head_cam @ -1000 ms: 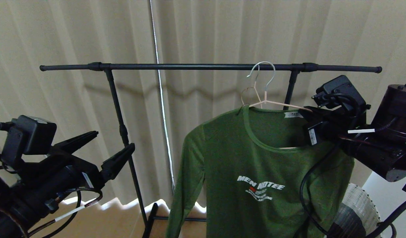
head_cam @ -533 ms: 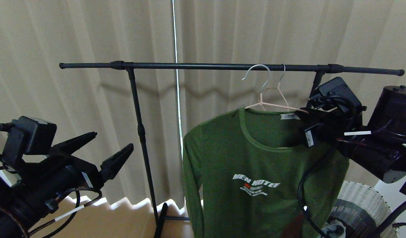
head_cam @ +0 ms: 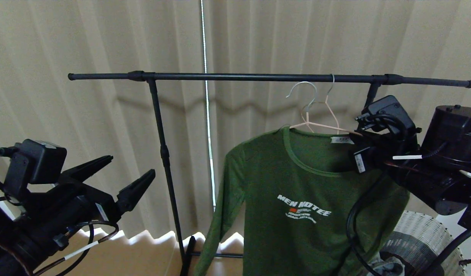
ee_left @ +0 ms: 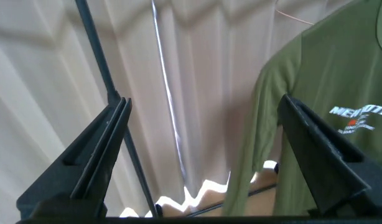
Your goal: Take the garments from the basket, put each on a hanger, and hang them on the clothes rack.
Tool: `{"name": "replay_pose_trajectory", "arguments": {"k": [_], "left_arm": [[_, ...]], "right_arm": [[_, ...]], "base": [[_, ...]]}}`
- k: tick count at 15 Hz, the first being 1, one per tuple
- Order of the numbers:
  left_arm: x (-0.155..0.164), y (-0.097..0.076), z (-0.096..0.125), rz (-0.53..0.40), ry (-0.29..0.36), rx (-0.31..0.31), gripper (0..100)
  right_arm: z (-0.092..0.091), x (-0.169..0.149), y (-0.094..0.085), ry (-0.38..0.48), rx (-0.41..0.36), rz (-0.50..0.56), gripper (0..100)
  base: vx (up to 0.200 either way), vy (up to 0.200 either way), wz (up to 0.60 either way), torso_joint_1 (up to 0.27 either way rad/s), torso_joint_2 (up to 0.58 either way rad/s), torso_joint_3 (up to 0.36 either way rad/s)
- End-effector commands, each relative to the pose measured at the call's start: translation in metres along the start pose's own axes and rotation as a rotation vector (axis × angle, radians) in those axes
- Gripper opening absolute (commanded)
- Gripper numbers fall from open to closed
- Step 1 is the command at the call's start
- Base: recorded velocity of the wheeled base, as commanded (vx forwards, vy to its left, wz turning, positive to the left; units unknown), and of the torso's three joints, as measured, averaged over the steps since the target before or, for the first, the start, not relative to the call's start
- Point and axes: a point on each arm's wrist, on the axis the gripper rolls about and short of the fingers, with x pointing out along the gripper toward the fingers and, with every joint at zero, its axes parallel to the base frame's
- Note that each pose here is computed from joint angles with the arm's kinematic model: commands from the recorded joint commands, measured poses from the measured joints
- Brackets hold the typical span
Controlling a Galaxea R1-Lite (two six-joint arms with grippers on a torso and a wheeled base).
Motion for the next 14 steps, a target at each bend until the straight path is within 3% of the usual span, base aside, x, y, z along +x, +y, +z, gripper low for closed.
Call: {"name": "replay_pose_trajectory", "arguments": {"k": [1,13,14], "left_arm": [[0.0,0.0,0.001,0.001,-0.003,0.0,100],[0.0,0.0,0.0,0.0,0.0,0.0,100],[0.0,0.0,0.0,0.0,0.0,0.0,100]], "right_arm": [[-0.001,0.001,0.001,0.006,-0.001,-0.003,0],[-0.003,0.003,-0.011,0.044,0.02,-0.116,0],[-0.004,0.003,-0.011,0.045,0.02,-0.117,0]], "base": [[0.0,0.0,0.0,0.0,0.0,0.0],[0.2,0.0,0.0,0.001,0.0,0.002],[0.0,0.0,0.0,0.0,0.0,0.0]]}}
